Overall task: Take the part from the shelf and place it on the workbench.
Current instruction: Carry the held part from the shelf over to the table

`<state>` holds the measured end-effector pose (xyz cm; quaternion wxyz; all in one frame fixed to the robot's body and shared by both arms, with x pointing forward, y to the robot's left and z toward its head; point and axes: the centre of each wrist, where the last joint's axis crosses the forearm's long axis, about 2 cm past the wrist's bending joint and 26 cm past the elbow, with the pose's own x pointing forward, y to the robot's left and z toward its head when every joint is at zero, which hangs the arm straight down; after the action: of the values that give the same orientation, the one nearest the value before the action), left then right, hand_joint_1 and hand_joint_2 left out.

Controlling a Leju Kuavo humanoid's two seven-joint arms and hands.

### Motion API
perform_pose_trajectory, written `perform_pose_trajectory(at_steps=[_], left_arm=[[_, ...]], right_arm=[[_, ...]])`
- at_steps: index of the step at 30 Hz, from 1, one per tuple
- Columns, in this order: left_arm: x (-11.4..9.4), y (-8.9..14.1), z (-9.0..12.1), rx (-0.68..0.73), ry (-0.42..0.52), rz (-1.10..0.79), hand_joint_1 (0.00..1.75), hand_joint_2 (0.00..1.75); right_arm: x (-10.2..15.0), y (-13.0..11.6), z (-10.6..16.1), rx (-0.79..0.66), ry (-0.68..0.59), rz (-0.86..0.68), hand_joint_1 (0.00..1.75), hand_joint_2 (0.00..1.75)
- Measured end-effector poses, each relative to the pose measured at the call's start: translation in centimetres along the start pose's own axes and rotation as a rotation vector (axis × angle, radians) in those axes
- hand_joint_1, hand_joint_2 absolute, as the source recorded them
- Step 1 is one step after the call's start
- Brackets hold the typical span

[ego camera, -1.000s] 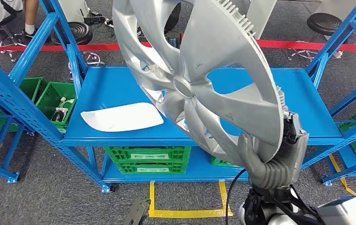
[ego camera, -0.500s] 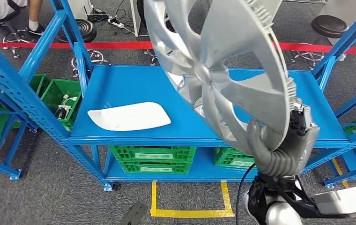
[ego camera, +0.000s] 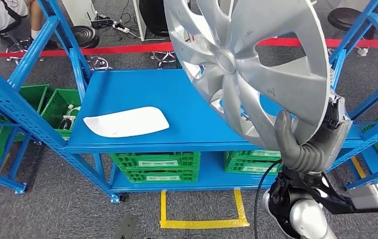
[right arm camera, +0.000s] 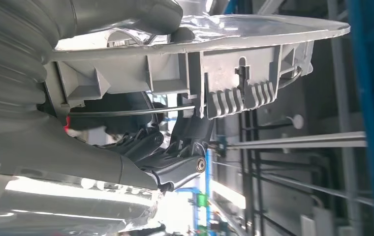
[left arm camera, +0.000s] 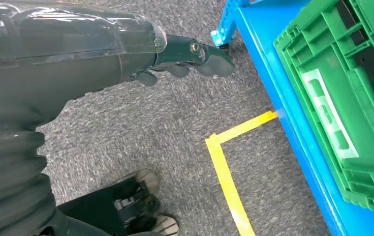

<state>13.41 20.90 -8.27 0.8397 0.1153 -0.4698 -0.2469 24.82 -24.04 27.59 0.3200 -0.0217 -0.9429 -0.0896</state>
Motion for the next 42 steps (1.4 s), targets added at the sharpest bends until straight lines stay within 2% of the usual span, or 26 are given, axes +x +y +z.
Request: perform_pose_trajectory(at_steps=[11,26,32,38,42], left_arm=[[0.4,0.4,-0.5,0.014,0.010,0.002,0.00,1.75],[-0.1,-0.5,0.3,-0.036,0.052,-0.011,0.00,1.75],[-2.0,-0.9,1.8,-0.119,0.165,-0.092,0.00,1.75],[-4.3,0.4,2.7,-0.128,0.330,-0.154,0.00,1.75],[-5.0,0.9,3.0,-0.151,0.387,-0.184,0.00,1.75]], right_arm=[[0.8,-1.0,-2.0,-0.036,-0.061,0.046,1.75,1.75],[0.7,-1.2,-1.6,-0.040,-0.048,0.052,1.75,1.75],[0.6,-1.1,-0.7,-0.039,-0.019,0.040,1.75,1.75],[0.4,-0.5,-1.0,-0.043,-0.014,-0.002,1.75,1.75],[0.4,-0.1,-1.4,-0.038,-0.037,-0.023,1.75,1.75]])
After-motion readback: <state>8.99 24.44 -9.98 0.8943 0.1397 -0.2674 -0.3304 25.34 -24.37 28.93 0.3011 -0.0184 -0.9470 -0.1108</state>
